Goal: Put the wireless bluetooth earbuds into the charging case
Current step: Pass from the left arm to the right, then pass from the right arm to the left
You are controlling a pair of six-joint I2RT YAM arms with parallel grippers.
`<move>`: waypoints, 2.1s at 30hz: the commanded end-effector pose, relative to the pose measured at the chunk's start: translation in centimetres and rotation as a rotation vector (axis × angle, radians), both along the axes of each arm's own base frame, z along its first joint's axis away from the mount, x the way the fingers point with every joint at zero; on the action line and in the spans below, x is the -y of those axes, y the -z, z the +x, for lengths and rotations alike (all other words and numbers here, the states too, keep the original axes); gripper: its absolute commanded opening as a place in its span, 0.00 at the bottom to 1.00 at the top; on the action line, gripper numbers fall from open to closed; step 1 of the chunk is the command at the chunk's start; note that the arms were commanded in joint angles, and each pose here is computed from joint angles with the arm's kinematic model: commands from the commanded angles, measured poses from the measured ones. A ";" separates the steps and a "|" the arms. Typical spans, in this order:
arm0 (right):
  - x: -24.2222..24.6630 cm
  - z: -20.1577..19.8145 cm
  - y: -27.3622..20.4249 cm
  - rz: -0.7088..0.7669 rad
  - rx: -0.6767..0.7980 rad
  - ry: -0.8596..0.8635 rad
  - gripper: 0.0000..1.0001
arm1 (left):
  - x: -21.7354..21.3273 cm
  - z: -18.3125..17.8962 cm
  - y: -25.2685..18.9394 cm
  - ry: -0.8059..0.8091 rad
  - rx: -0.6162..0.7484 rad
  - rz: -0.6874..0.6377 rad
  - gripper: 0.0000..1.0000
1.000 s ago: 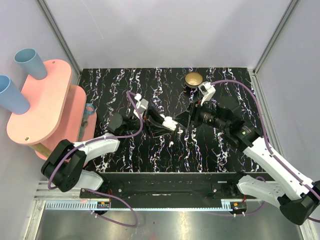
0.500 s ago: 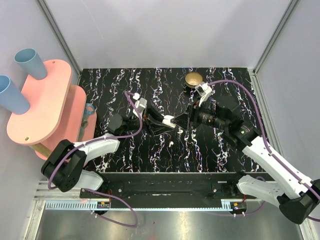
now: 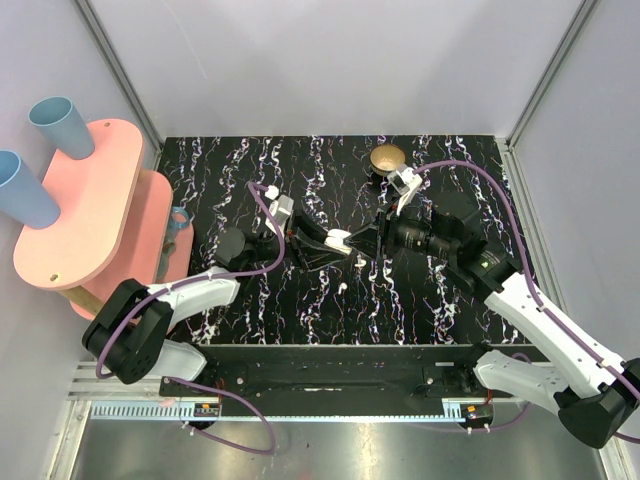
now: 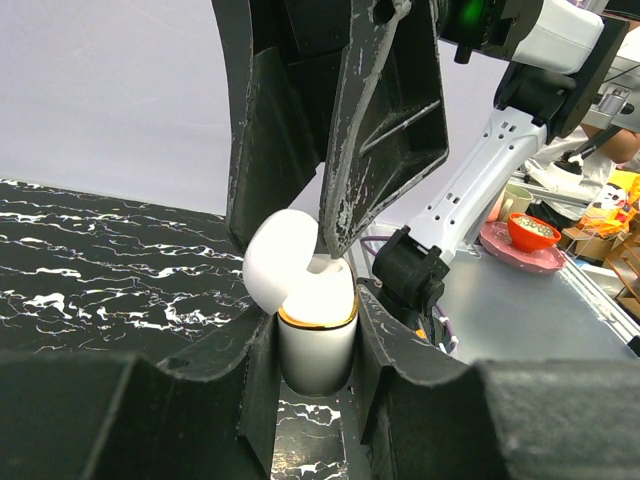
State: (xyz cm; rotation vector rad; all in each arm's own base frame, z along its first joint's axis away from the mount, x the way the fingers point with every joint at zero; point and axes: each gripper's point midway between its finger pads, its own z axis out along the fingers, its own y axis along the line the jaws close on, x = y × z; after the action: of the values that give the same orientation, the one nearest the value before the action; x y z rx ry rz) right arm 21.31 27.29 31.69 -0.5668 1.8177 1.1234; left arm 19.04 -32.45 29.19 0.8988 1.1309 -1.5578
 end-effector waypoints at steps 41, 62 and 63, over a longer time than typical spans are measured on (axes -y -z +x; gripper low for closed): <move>-1.0 0.1 -1.3 -0.055 0.288 -0.102 0.00 | -0.7 -1.3 -6.3 0.045 0.229 -0.221 0.33; 0.5 1.3 -1.4 -0.080 0.298 0.041 0.00 | -1.0 -0.7 -6.5 -0.012 0.222 -0.247 0.46; 0.6 1.3 -1.7 -0.073 0.299 0.055 0.00 | -1.0 -0.7 -6.5 -0.012 0.225 -0.247 0.46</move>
State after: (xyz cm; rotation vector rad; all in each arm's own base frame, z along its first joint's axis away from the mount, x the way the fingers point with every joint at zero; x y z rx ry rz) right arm 22.53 27.12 31.45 -0.7417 1.6640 0.9004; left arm 20.42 -33.28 29.23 0.8239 1.2008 -1.6297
